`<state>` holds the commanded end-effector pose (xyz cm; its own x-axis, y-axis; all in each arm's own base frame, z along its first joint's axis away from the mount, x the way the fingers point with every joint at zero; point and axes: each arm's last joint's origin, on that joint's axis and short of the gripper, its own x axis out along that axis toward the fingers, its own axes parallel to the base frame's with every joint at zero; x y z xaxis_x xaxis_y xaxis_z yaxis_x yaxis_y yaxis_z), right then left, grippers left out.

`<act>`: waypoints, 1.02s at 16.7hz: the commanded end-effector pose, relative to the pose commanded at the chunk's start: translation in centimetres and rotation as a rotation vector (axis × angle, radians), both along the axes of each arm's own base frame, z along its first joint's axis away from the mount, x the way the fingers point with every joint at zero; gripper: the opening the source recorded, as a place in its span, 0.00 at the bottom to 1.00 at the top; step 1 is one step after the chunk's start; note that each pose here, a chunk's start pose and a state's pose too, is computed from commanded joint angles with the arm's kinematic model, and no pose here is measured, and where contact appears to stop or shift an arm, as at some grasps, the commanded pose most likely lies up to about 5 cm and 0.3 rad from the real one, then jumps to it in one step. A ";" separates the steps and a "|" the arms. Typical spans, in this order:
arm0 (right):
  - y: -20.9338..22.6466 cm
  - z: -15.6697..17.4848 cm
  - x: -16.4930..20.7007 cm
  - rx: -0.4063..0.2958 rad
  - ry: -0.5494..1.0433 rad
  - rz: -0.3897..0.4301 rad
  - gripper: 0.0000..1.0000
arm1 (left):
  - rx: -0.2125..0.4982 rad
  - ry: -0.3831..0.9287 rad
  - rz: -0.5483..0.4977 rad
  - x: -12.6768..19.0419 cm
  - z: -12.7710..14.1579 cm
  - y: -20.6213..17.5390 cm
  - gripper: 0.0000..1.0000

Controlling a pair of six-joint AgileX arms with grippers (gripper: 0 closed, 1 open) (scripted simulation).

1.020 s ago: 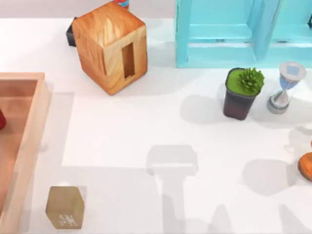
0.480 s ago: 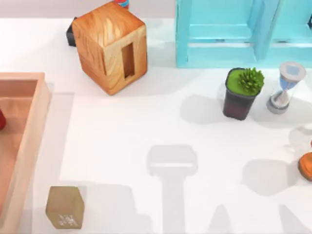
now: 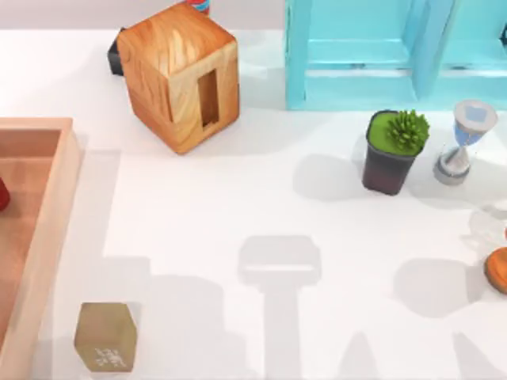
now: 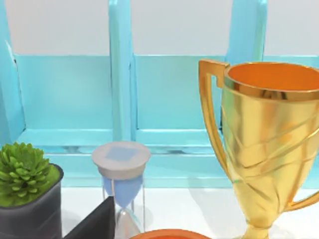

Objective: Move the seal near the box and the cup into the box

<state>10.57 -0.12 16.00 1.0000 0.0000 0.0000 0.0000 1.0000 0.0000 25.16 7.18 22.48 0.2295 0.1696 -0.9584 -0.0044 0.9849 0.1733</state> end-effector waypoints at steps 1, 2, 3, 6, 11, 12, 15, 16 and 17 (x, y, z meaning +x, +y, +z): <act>0.0 0.0 0.0 0.000 0.000 0.000 1.00 | -0.008 0.021 0.005 -0.2 -1.1 0.3 0.00; 0.0 0.0 0.0 0.000 0.000 0.000 1.00 | -0.026 0.053 0.007 -0.7 -2.2 0.4 0.00; 0.0 0.0 0.0 0.000 0.000 0.000 1.00 | -0.051 0.093 0.006 -1.3 -3.4 0.3 0.00; 0.0 0.0 0.0 0.000 0.000 0.000 1.00 | -0.131 0.202 -0.005 -3.0 -5.8 -0.2 0.00; 0.0 0.0 0.0 0.000 0.000 0.000 1.00 | -0.144 0.219 -0.006 -3.2 -6.1 -0.3 0.00; 0.0 0.0 0.0 0.000 0.000 0.000 1.00 | -0.144 0.219 -0.006 -3.2 -6.1 -0.3 0.08; 0.0 0.0 0.0 0.000 0.000 0.000 1.00 | -0.144 0.219 -0.006 -3.2 -6.1 -0.3 0.30; 0.0 0.0 0.0 0.000 0.000 0.000 1.00 | -0.144 0.219 -0.006 -3.2 -6.1 -0.3 0.38; 0.0 0.0 0.0 0.000 0.000 0.000 1.00 | -0.144 0.219 -0.006 -3.2 -6.1 -0.3 0.45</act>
<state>10.57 -0.12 16.00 1.0000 0.0000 0.0000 0.0000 1.0000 0.0000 21.96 6.90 16.34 0.0144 0.0274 -0.9995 0.0243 0.9993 0.0277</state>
